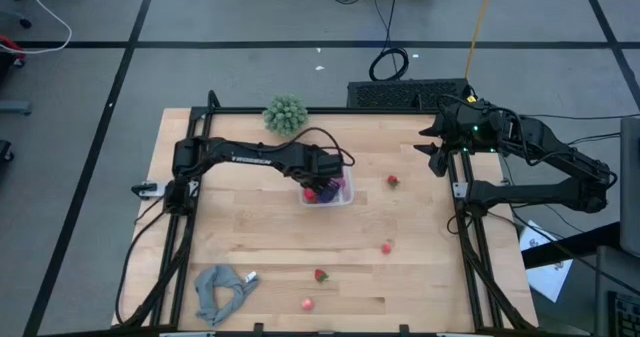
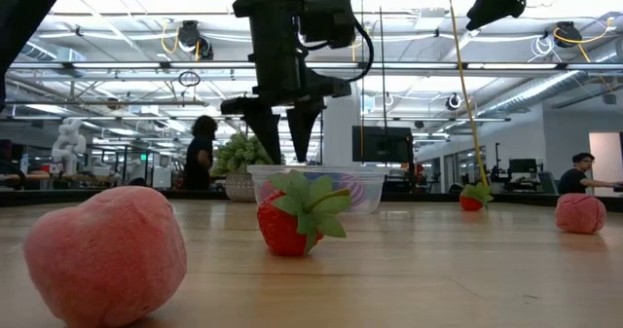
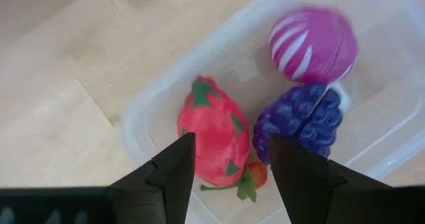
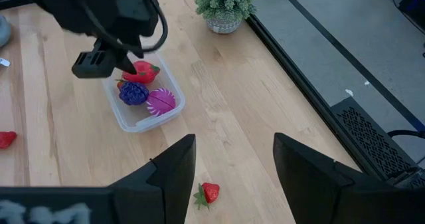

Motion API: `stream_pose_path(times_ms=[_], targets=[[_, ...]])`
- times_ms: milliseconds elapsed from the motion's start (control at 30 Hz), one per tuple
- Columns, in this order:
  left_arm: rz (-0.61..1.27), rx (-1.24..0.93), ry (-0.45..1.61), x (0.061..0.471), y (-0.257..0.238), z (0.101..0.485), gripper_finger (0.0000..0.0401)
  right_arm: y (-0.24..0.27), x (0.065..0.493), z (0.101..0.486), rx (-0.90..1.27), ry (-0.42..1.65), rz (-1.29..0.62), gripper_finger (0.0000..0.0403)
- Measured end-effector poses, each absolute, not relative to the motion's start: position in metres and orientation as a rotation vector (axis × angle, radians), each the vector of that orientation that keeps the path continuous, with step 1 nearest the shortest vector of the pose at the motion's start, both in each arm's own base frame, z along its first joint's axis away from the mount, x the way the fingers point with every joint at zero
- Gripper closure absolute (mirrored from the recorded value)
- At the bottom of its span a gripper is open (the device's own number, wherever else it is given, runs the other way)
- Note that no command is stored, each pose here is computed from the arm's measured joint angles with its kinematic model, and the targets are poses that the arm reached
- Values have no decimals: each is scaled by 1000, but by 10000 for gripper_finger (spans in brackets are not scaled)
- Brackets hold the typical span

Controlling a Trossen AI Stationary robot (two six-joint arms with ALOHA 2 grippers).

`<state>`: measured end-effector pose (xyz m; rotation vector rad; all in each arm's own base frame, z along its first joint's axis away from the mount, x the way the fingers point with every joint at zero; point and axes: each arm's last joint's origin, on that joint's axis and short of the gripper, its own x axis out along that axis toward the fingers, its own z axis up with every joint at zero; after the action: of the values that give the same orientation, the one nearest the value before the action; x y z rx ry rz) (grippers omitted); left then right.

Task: Pick and placing Produce into tupperware
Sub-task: Put the bottom strawberry into the bin

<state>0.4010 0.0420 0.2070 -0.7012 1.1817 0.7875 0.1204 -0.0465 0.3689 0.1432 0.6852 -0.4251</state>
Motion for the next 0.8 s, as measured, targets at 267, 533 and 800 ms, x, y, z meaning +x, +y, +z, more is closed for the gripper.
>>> stream_pose_path(times_ms=[267,533,800], targets=[[779,-717,1084,388,54,243,208,-46,120,368,144,691,-425,209],[644,-819,977,367,15,296,208,-46,119,367,145,710,-424,209],[461,-855,979,357,-88,305,208,-45,117,365,149,741,-423,209]])
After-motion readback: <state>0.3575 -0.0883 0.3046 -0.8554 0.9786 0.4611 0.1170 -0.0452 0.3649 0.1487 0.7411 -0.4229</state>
